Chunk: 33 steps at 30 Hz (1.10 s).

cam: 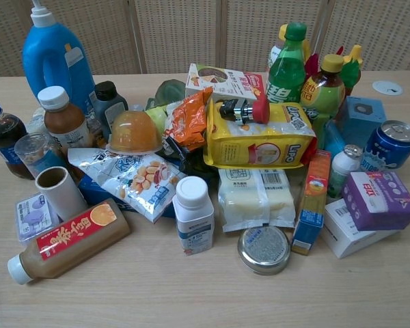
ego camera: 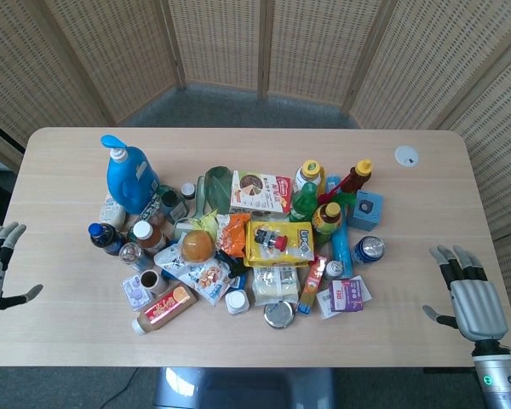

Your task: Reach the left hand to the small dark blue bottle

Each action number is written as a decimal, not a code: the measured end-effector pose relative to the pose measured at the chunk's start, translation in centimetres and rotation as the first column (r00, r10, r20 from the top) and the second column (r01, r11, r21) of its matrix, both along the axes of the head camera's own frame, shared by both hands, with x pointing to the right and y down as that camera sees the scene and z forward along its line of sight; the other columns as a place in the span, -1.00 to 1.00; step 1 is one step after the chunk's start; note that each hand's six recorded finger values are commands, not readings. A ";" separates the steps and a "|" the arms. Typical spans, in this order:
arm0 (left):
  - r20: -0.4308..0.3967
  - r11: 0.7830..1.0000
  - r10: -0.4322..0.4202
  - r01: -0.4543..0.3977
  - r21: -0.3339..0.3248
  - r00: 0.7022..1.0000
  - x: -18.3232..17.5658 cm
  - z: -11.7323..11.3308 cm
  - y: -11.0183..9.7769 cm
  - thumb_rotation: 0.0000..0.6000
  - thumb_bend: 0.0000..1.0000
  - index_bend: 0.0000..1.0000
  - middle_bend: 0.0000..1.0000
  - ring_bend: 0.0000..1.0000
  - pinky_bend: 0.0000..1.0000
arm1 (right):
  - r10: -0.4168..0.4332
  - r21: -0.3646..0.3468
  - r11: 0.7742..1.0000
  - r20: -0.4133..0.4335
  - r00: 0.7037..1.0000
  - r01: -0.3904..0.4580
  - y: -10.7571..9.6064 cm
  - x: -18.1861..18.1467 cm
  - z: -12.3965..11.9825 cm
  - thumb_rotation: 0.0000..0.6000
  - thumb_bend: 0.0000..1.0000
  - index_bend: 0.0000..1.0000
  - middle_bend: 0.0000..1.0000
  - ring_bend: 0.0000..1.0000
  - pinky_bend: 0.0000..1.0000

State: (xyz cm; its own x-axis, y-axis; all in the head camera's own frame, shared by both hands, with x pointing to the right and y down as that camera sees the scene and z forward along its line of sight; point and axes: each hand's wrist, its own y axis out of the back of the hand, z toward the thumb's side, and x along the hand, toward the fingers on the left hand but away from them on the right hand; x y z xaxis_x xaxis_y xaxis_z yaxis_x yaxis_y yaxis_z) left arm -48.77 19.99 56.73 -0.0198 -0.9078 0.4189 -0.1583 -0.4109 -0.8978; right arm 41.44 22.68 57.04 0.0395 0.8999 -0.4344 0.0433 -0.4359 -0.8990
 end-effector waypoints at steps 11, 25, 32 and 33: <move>-0.182 0.997 -0.067 0.074 0.036 0.981 -1.2 4.5 -1.3 1.00 -0.74 -1.00 -1.00 -1.00 -1.00 | -0.005 -0.002 1.000 0.003 1.000 0.005 0.1 -0.1 0.0 1.00 -1.00 -1.00 -1.00 -1.00 -1.00; -0.262 0.993 -0.118 0.119 -0.012 0.958 2.4 10.2 -3.6 1.00 -0.74 -1.00 -1.00 -1.00 -1.00 | -0.001 -0.005 1.000 0.013 1.000 0.001 0.0 -0.1 -0.1 1.00 -1.00 -1.00 -1.00 -1.00 -1.00; -0.265 0.992 -0.127 0.129 -0.010 0.956 2.9 11.7 -3.8 1.00 -0.74 -1.00 -1.00 -1.00 -1.00 | 0.002 -0.011 1.000 0.023 1.000 -0.002 0.1 -0.1 -0.1 1.00 -1.00 -1.00 -1.00 -1.00 -1.00; -0.266 0.992 -0.126 0.128 -0.011 0.956 3.0 12.0 -3.8 1.00 -0.74 -1.00 -1.00 -1.00 -1.00 | 0.003 -0.012 1.000 0.027 1.000 -0.002 0.1 -0.1 -0.1 1.00 -1.00 -1.00 -1.00 -1.00 -1.00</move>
